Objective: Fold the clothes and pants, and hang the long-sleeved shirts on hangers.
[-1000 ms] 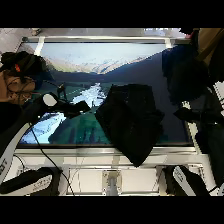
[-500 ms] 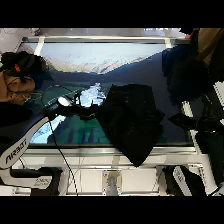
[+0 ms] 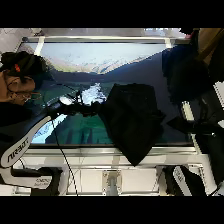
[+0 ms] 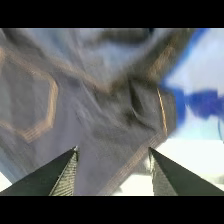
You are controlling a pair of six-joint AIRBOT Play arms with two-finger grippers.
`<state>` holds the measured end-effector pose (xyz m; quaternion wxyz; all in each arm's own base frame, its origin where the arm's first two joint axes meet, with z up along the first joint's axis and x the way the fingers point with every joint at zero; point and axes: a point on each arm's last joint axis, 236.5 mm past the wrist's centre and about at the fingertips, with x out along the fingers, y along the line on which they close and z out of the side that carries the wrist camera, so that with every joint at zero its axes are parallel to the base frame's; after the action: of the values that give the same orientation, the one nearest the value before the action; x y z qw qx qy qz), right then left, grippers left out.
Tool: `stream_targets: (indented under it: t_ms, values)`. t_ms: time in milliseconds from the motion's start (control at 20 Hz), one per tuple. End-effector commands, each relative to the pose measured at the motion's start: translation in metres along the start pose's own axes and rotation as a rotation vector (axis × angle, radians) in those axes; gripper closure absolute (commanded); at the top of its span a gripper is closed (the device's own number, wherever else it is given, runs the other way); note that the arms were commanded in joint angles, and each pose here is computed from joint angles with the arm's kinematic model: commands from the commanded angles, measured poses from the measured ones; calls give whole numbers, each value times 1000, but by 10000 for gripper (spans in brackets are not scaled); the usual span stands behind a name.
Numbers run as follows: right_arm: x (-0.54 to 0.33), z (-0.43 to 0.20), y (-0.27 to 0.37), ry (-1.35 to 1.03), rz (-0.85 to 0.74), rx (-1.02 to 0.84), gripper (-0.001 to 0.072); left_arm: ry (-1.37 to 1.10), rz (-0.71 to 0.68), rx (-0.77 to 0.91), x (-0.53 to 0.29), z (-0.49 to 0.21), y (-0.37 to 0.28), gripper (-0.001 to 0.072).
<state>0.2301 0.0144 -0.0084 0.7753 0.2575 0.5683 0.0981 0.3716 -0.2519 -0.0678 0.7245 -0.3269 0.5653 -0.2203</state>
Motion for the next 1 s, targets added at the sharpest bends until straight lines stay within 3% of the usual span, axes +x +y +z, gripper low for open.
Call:
stream_targets:
  t_ms: [0,200,450,750,950]
  values:
    - [29,-46,-11,118,17,69,211,-116,-19,-1,-31,40,-5,655]
    - [41,-15,24,46,156,100,210,-143,-15,-10,-53,53,5,655]
    - [78,-45,101,210,323,24,232,-222,-1,-25,-59,71,8,656]
    - [134,-98,158,344,334,-27,231,-443,26,-103,-110,126,31,656]
    - [165,-145,183,438,338,-15,231,-348,106,-52,-118,109,61,656]
